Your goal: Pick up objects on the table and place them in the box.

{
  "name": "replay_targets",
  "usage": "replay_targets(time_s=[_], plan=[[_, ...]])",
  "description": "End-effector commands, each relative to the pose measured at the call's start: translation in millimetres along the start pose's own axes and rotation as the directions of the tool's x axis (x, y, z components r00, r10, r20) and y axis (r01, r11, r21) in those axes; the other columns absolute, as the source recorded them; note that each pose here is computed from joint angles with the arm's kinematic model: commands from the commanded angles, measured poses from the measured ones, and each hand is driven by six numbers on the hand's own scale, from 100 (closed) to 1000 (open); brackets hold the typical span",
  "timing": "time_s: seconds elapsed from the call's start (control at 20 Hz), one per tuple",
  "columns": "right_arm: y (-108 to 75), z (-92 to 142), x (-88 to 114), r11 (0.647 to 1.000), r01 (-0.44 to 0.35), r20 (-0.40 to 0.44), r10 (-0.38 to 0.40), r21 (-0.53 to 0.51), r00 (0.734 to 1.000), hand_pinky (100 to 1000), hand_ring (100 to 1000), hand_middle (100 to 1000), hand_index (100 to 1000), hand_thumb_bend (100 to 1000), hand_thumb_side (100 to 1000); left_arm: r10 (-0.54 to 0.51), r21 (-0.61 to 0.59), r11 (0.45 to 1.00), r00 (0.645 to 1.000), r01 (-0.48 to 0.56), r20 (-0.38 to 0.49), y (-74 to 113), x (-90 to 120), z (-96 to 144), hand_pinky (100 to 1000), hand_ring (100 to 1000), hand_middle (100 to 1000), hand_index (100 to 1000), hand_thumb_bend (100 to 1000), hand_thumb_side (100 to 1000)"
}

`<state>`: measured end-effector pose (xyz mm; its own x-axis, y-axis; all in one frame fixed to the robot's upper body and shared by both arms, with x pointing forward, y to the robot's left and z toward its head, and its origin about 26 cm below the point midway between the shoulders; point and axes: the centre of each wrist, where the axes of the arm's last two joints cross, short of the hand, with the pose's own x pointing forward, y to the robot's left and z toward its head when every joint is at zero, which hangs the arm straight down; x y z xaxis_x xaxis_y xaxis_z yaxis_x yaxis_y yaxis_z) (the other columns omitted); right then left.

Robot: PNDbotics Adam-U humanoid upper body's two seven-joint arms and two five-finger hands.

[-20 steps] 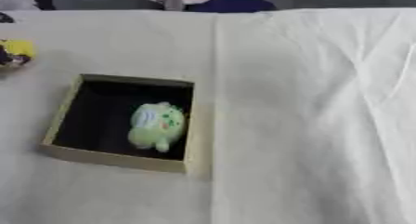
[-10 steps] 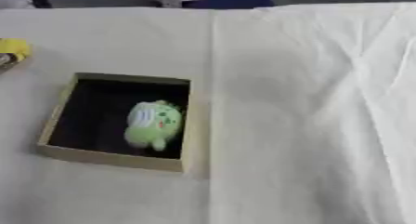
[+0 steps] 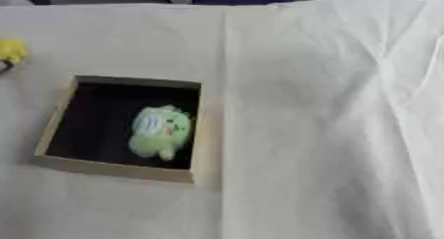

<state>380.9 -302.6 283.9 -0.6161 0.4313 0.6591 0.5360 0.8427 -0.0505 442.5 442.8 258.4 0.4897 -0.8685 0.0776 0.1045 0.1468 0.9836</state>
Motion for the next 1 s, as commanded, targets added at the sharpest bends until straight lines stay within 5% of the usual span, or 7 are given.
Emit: replay_targets(time_s=[0.05, 0.7, 1.0], plan=[[-9.5, -10.8, 7.5, 1.0, -0.005, 0.038, 0.005, -0.016, 0.999, 807, 941, 511, 779, 100, 890, 0.009, 0.026, 1.0, 0.999, -0.009, -0.034, 15.4, -7.8, 1.4, 812, 917, 874, 924, 472, 301], [-13.3, -10.9, 3.1, 1.0, -0.003, 0.026, 0.003, -0.028, 1.0, 809, 943, 511, 780, 100, 882, 0.013, -0.01, 1.0, 1.0, -0.013, -0.021, 9.5, -7.4, -1.8, 561, 649, 584, 724, 329, 286], [-13.7, -7.5, 3.1, 0.999, -0.003, 0.026, 0.004, -0.032, 1.0, 809, 943, 513, 781, 100, 883, 0.007, 0.021, 1.0, 1.0, -0.007, 0.001, 15.2, -2.9, 1.4, 505, 598, 536, 685, 316, 263]])
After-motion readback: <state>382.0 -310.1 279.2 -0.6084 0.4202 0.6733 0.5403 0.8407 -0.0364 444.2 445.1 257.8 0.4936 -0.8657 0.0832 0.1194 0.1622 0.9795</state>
